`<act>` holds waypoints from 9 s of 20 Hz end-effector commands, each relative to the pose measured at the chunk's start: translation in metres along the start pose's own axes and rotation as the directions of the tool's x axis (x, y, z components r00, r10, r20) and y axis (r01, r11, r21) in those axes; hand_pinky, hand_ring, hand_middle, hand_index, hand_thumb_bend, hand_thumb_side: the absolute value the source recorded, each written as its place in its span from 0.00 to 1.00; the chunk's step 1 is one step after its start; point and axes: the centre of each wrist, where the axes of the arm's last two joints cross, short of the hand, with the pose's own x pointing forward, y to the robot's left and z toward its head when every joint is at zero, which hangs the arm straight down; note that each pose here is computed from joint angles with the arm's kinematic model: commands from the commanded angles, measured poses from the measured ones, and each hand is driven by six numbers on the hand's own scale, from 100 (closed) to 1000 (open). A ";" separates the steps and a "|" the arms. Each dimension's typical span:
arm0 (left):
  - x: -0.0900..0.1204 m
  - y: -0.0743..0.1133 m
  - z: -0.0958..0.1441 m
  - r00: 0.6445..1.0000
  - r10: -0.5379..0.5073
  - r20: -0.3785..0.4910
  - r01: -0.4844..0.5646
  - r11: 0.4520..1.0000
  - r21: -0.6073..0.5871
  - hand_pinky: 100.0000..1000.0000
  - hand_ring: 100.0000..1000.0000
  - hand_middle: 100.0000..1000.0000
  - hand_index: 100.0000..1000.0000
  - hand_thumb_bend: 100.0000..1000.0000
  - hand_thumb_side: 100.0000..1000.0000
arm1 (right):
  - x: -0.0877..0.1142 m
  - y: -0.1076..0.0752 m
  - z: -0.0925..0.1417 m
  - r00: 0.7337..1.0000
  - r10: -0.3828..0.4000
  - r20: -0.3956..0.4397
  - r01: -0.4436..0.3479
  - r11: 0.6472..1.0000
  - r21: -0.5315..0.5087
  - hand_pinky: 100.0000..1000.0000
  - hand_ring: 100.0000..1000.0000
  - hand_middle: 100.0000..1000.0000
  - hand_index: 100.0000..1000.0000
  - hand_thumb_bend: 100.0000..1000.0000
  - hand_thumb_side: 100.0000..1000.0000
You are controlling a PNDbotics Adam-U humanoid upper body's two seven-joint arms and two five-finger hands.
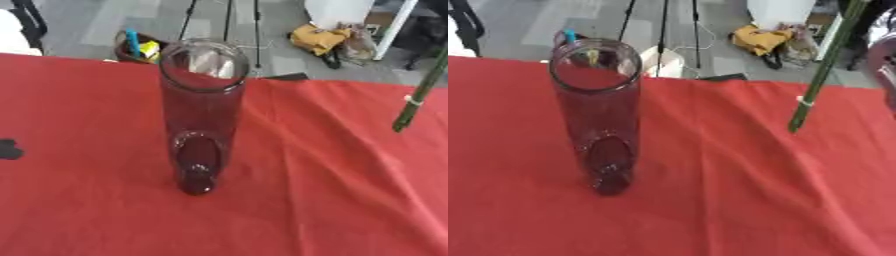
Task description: Arrange flowers into the vase.
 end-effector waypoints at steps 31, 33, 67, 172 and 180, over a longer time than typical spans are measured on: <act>0.009 -0.004 -0.008 0.998 0.040 0.041 -0.036 0.996 -0.079 0.69 0.53 0.75 0.86 0.00 1.00 | 0.043 0.030 -0.037 0.887 -0.386 0.254 0.388 0.921 0.043 0.00 0.00 0.00 0.00 0.00 0.79; 0.009 -0.005 -0.008 0.998 0.043 0.042 -0.040 0.996 -0.081 0.69 0.53 0.75 0.86 0.00 1.00 | 0.043 0.030 -0.038 0.883 -0.390 0.261 0.393 0.919 0.041 0.00 0.00 0.00 0.00 0.00 0.79; 0.012 -0.015 -0.011 0.994 0.101 0.034 -0.097 0.990 -0.103 0.69 0.49 0.75 0.86 0.00 1.00 | 0.027 0.035 -0.052 0.856 -0.308 0.416 0.309 0.949 0.067 0.00 0.00 0.00 0.00 0.00 0.71; 0.018 -0.027 -0.018 0.983 0.178 0.045 -0.170 0.974 -0.147 0.69 0.47 0.76 0.86 0.00 1.00 | -0.019 0.070 -0.018 0.904 0.416 0.094 -0.426 0.884 0.194 0.61 0.65 0.00 0.26 0.00 0.82; 0.018 -0.027 -0.018 0.983 0.179 0.043 -0.171 0.973 -0.153 0.69 0.47 0.76 0.86 0.00 1.00 | -0.016 0.070 -0.015 0.840 0.529 0.120 -0.540 0.791 0.289 0.73 0.76 0.08 0.32 0.00 0.82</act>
